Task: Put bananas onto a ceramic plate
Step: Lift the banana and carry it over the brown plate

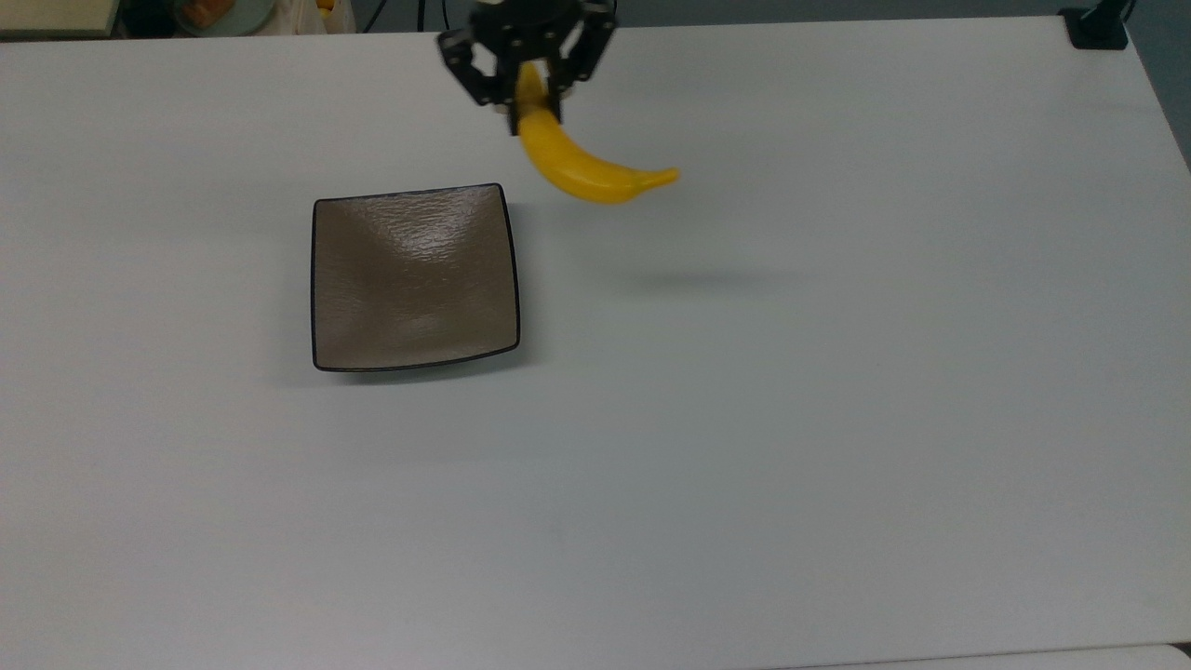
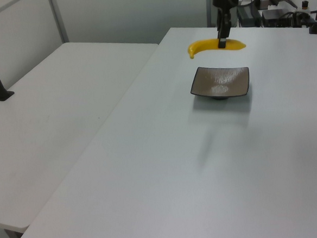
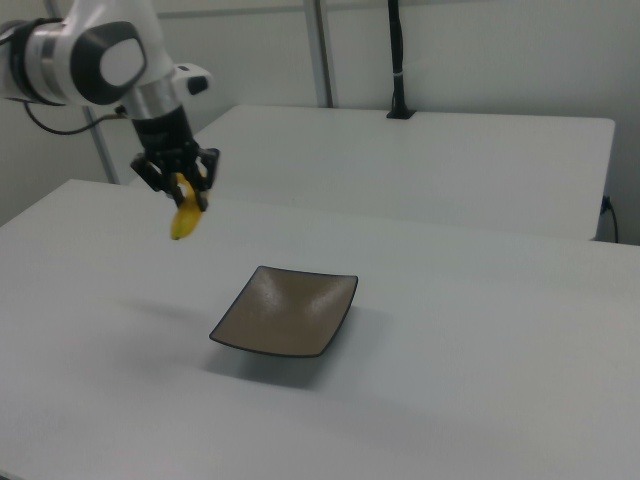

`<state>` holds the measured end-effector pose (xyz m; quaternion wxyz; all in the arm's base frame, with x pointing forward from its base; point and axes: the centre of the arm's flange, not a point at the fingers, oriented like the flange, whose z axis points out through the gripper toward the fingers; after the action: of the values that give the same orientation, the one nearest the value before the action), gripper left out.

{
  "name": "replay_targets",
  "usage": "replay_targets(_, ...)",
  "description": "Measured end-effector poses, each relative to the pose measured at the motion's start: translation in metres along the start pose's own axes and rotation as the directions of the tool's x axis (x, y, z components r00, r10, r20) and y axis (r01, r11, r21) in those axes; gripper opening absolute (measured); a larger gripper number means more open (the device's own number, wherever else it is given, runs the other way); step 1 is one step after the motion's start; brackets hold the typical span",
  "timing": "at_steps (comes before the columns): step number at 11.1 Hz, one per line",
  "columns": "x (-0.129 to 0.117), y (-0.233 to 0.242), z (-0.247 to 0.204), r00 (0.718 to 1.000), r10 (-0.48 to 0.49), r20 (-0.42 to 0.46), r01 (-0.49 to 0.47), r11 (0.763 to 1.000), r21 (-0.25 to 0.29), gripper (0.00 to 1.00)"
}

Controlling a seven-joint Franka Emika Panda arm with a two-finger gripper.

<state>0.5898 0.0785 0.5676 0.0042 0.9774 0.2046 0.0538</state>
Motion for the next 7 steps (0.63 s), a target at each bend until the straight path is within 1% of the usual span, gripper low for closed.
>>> replay_targets(2,-0.017,0.052,0.015,0.998,-0.054,0.027,0.053,0.999,0.006,0.34)
replay_targets(4,-0.031,0.091,0.033,0.992,-0.112,0.052,0.111,0.994,0.02,0.34)
replay_targets(5,-0.033,0.104,0.045,0.99,-0.129,0.059,0.127,0.992,0.028,0.34)
replay_targets(7,-0.03,0.124,0.08,0.991,-0.124,0.06,0.122,0.992,0.036,0.34)
